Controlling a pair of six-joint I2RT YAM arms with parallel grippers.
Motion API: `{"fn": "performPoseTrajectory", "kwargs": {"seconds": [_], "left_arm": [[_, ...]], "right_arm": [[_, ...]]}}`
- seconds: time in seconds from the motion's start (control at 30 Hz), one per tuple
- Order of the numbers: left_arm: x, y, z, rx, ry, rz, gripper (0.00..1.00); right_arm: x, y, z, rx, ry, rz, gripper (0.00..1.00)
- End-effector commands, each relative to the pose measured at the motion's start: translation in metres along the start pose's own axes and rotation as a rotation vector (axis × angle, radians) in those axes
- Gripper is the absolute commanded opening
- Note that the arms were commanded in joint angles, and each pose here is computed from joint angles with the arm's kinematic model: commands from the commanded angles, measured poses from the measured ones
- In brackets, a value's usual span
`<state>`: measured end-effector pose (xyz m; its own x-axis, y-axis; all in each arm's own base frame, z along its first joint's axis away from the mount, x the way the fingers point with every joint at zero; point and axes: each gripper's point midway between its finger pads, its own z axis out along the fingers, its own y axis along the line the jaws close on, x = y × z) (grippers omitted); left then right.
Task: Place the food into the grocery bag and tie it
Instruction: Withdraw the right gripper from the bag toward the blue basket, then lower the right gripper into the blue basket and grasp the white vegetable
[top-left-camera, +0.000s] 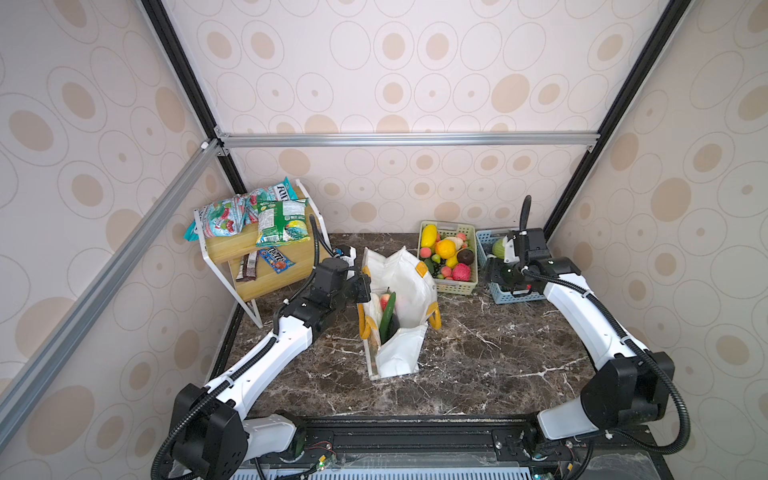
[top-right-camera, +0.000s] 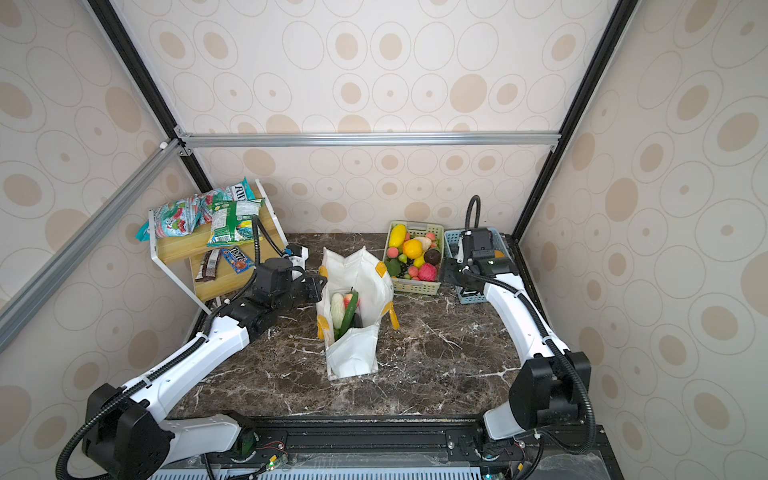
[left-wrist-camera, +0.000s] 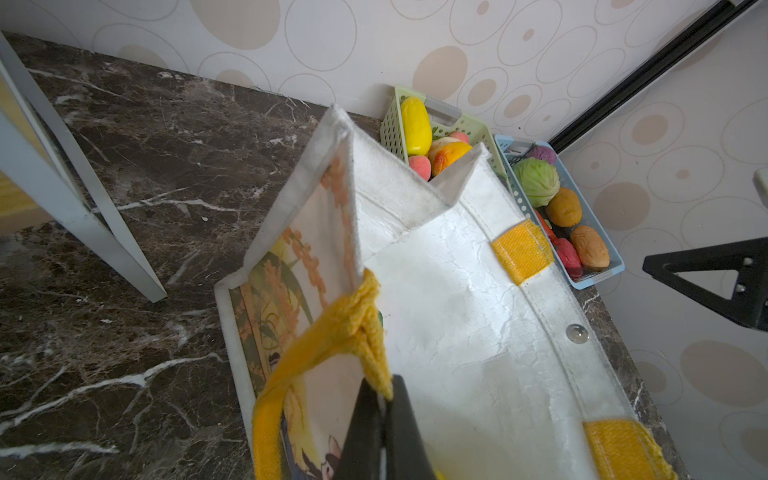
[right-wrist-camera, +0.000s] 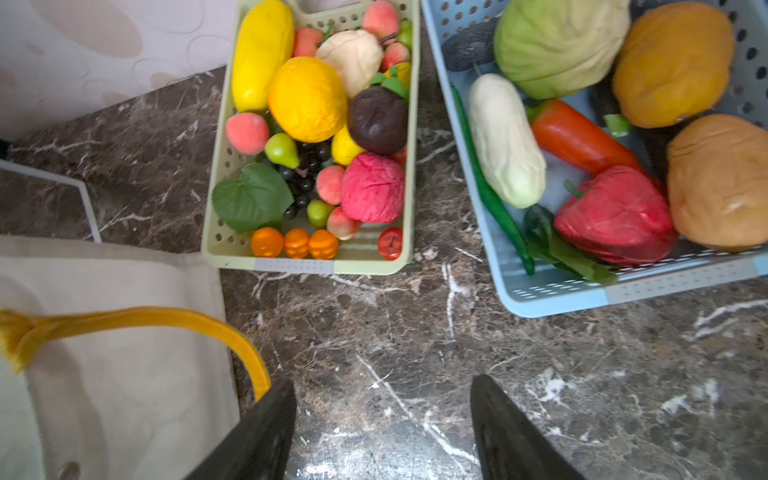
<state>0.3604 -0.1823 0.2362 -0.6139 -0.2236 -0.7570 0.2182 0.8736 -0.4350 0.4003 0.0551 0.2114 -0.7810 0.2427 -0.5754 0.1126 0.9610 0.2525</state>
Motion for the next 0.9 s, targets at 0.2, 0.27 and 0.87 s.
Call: {"fn": "performPoseTrajectory", "kwargs": {"seconds": [0.2, 0.27, 0.87], "left_arm": [[-0.011, -0.004, -0.009, 0.002, -0.039, 0.011, 0.0], [-0.012, -0.004, -0.008, 0.003, -0.04, 0.008, 0.0], [-0.008, -0.003, -0.005, -0.003, -0.019, 0.019, 0.0]], "right_arm": [[-0.004, -0.051, 0.031, 0.108, 0.032, 0.058, 0.69], [-0.007, -0.056, 0.036, 0.12, 0.029, 0.066, 0.69], [-0.022, -0.092, 0.093, 0.16, 0.058, 0.083, 0.69]]}}
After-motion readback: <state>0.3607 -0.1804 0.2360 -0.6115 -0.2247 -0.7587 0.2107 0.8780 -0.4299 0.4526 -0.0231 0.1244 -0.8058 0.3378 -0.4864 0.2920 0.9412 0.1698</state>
